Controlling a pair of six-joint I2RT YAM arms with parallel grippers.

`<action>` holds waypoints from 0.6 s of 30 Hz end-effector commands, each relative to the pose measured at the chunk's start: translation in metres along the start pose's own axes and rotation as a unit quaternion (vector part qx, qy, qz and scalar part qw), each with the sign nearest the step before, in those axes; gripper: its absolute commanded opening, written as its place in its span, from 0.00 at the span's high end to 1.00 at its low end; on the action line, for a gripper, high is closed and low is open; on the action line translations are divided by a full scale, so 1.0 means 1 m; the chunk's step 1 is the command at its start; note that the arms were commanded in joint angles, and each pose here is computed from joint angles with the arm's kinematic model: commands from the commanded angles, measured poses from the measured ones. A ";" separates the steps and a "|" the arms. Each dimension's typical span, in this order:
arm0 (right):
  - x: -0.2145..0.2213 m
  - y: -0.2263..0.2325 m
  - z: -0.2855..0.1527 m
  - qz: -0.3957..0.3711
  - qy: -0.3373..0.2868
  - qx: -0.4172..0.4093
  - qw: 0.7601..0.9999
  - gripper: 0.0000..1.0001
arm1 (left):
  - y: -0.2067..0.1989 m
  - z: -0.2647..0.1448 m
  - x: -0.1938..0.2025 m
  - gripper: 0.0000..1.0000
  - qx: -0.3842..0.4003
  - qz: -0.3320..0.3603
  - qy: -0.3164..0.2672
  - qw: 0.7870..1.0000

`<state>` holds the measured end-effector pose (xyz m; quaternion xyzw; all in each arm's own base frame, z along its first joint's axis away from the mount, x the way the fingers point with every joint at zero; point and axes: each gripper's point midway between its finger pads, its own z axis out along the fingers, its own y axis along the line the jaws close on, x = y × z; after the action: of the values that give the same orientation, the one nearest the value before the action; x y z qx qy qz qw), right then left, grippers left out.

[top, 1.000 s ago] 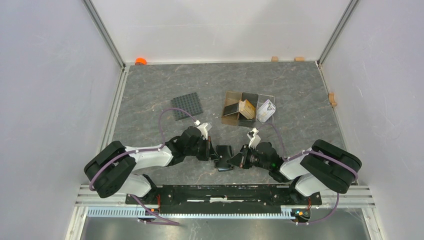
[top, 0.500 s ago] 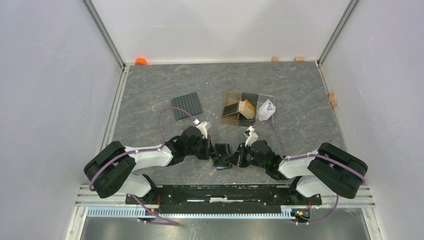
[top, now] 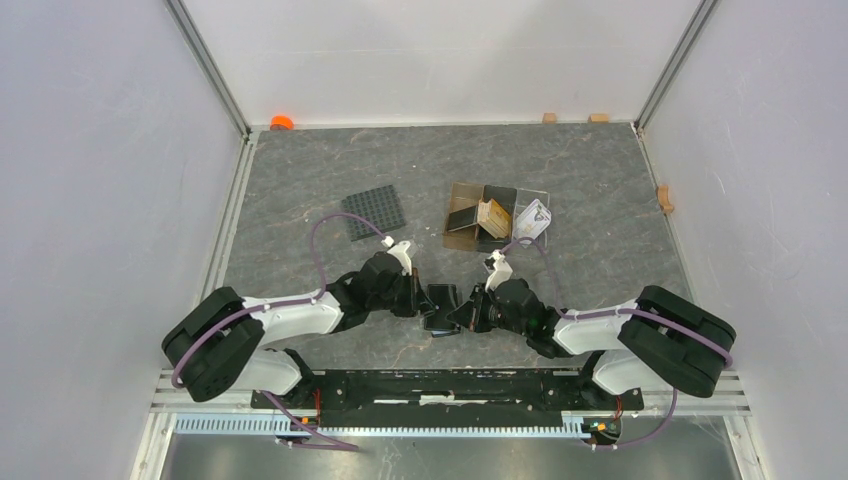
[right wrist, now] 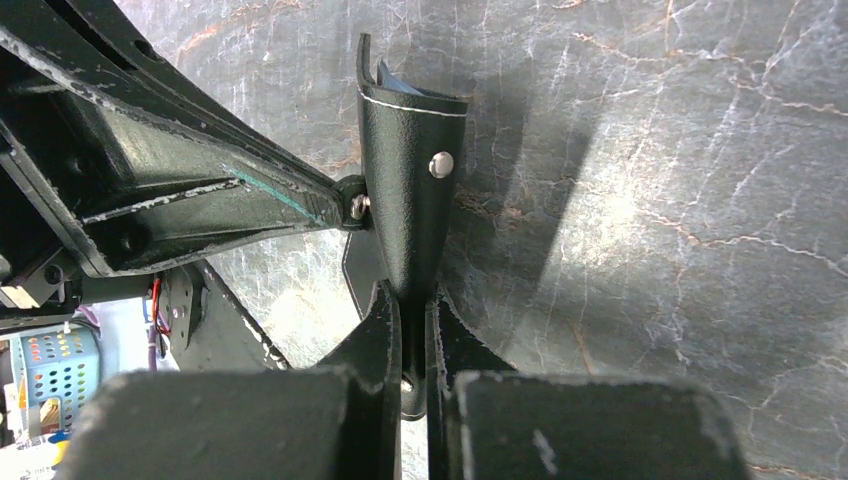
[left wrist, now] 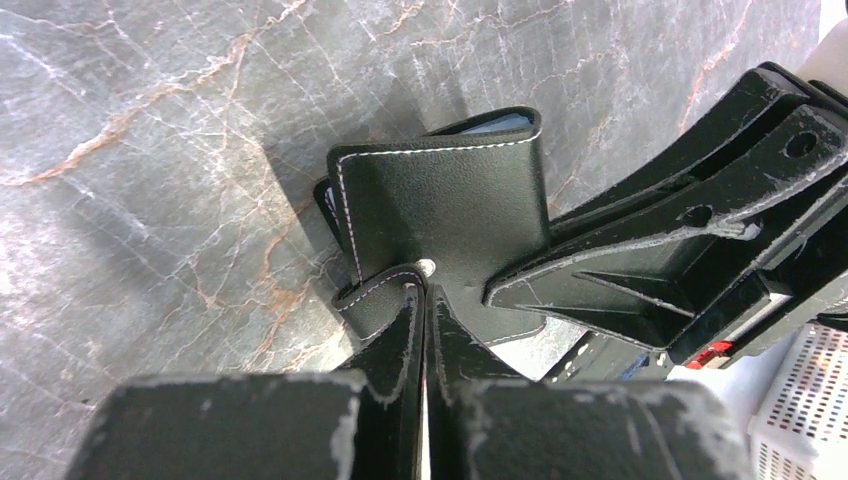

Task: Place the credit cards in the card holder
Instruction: Close the card holder at the center of the board.

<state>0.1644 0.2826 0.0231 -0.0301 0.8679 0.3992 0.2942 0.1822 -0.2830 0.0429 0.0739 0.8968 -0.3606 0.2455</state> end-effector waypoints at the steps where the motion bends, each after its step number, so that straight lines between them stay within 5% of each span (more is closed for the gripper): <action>1: 0.033 -0.074 -0.013 -0.055 0.053 0.142 0.987 1.00 | -0.005 -0.005 -0.022 0.98 -0.011 0.010 -0.041 0.999; 18: 0.033 -0.075 -0.013 -0.065 0.056 0.152 0.985 1.00 | -0.012 -0.005 -0.025 0.98 0.005 0.012 -0.043 0.999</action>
<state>0.1663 0.2849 0.0239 -0.0378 0.8691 0.3902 0.3017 0.1859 -0.2782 0.0447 0.0663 0.8998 -0.3476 0.2553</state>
